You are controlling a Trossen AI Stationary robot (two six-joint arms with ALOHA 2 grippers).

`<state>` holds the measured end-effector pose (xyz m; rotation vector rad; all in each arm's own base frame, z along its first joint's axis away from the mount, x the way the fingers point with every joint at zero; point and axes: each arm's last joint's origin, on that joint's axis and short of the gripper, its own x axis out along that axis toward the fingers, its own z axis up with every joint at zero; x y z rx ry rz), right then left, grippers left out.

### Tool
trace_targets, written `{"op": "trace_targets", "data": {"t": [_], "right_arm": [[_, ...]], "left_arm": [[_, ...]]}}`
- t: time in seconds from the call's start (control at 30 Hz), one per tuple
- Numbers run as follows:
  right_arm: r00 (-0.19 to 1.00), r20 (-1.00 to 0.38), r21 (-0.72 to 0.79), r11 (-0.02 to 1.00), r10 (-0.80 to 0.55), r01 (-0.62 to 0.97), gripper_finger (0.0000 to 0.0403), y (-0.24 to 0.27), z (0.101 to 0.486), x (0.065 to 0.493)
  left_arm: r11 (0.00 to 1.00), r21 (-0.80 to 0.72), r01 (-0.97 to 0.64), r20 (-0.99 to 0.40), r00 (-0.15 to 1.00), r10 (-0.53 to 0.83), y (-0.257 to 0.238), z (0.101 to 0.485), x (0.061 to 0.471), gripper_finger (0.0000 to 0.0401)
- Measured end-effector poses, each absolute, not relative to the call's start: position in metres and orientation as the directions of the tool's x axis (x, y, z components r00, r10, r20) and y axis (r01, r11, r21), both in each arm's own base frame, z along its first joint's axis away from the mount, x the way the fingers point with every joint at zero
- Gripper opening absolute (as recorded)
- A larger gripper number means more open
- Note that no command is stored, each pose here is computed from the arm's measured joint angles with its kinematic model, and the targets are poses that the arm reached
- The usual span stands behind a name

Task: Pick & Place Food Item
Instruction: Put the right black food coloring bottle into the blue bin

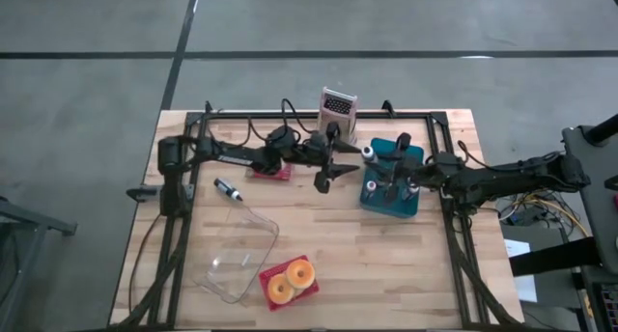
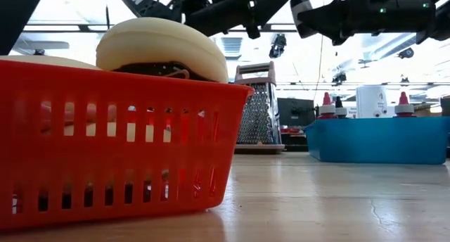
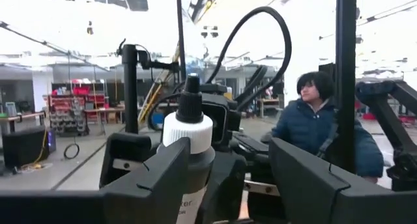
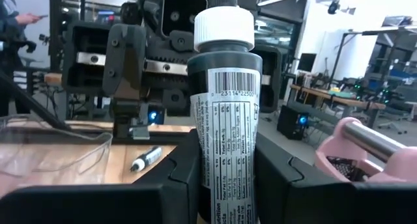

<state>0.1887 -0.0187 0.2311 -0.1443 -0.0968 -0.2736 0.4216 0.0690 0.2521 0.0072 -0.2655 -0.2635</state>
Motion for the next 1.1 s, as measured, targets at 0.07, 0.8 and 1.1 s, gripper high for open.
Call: {"op": "trace_targets", "data": {"t": [0.07,0.8,1.1], "right_arm": [[0.957,0.116,-0.127,0.952,-0.265,0.278,0.0087,-0.019,0.23,0.188],[0.953,0.165,-0.13,0.952,-0.254,0.277,0.0085,-0.018,0.224,0.179],[0.952,0.155,-0.131,0.949,-0.266,0.286,0.0085,-0.018,0.223,0.179]], "left_arm": [[0.966,0.043,0.257,0.266,0.929,-0.259,0.07,0.249,0.426,0.0218],[0.991,-0.013,0.135,0.233,0.964,-0.129,0.097,0.236,0.421,0.0218],[0.98,0.015,0.2,0.278,0.94,-0.196,0.091,0.245,0.422,0.0218]]}}
